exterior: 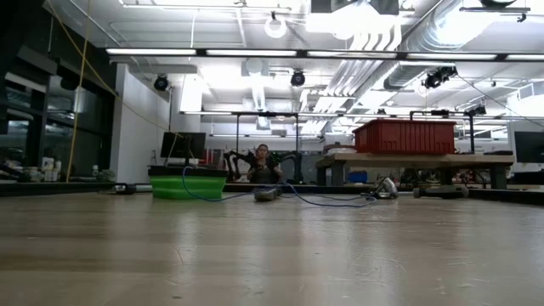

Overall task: Coil cords
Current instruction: Coil the blue wire onto the spool

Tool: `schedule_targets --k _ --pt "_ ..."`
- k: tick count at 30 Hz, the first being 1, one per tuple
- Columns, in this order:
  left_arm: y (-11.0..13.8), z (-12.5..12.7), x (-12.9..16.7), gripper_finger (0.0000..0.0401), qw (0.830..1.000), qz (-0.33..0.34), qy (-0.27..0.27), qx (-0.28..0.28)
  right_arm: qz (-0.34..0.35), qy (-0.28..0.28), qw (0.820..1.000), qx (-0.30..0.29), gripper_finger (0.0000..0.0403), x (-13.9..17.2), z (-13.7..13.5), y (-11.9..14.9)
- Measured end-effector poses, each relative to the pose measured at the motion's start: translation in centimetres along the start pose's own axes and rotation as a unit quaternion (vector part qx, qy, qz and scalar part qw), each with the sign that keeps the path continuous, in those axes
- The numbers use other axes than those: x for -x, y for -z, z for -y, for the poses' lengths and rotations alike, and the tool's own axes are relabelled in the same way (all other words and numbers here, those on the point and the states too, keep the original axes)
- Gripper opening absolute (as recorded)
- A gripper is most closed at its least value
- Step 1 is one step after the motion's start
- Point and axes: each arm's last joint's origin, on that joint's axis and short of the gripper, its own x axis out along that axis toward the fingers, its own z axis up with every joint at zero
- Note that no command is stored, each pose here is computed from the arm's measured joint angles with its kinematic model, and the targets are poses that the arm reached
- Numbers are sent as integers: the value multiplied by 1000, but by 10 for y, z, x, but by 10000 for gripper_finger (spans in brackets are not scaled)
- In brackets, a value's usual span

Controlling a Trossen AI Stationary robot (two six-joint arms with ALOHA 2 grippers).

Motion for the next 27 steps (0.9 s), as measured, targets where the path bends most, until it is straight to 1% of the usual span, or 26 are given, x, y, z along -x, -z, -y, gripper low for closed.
schedule_targets --k 4,7,10,13,15,17,20,24,27 --pt "-2 2 0 0 999 16 -1 -30 1 5 1000 -5 0 -1 -2 1" --pt "-4 3 0 0 997 49 -2 -57 0 1 1000 -9 0 -1 -4 2" --pt "-11 6 4 0 994 69 9 -84 -6 -3 1000 -17 0 -2 -8 4" --pt "-21 9 10 0 993 70 8 -99 -6 -9 1000 -15 0 -1 -14 4" --pt "-28 12 13 0 992 66 -5 -105 -3 -14 1000 -15 0 1 -18 3" --pt "-37 20 16 0 992 51 -33 -115 -7 -17 1000 -16 0 3 -22 3" --pt "-50 34 20 0 986 17 -98 -133 -15 -14 1000 -18 0 5 -25 4" --pt "-57 52 24 0 970 -14 -180 -165 -16 9 1000 -18 0 7 -26 4" --pt "-59 72 25 0 960 -26 -209 -186 -10 38 999 -20 0 7 -24 4"
